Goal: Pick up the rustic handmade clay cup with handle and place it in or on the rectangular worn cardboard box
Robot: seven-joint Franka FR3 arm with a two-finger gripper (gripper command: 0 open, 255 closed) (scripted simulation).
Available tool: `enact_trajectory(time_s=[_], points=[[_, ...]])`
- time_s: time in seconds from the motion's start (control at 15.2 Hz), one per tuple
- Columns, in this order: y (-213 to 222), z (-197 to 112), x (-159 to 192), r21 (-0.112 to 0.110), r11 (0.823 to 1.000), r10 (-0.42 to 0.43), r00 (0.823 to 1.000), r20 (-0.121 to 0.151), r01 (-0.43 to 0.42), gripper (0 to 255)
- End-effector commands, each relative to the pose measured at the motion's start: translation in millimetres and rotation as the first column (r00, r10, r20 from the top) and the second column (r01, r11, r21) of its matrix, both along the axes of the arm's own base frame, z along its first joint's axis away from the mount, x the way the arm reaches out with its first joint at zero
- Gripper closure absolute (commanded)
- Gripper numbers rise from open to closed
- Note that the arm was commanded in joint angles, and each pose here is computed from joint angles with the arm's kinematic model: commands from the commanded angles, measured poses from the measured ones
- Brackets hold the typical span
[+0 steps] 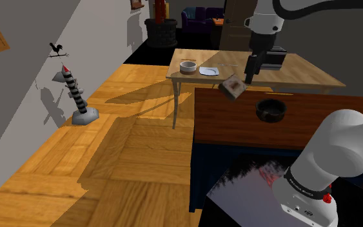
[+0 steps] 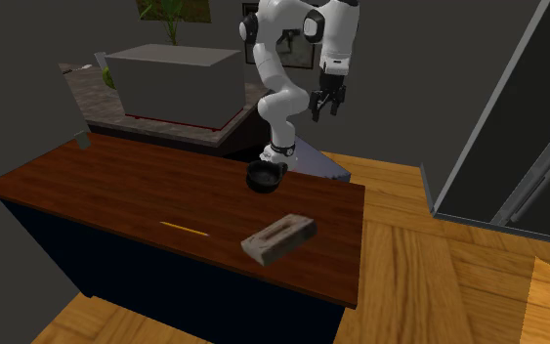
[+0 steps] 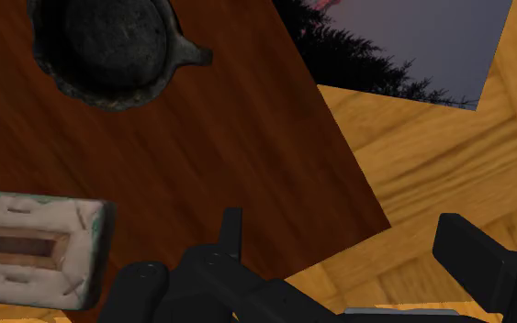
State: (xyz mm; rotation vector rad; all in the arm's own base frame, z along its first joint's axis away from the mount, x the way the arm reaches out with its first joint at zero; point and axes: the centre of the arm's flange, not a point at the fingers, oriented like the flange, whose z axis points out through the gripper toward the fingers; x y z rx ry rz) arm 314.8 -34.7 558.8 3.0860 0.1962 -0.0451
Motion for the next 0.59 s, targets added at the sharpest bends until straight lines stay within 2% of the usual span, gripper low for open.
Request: enact_trajectory(time_s=[0.0, 0.53], points=[[0.0, 0.0, 0.0, 0.0, 1.0, 0.0, 1.0, 0.0, 0.0, 0], [-53.8, -75.1, -52.4, -0.015, 0.992, 0.125, 0.992, 0.017, -0.125, 0]])
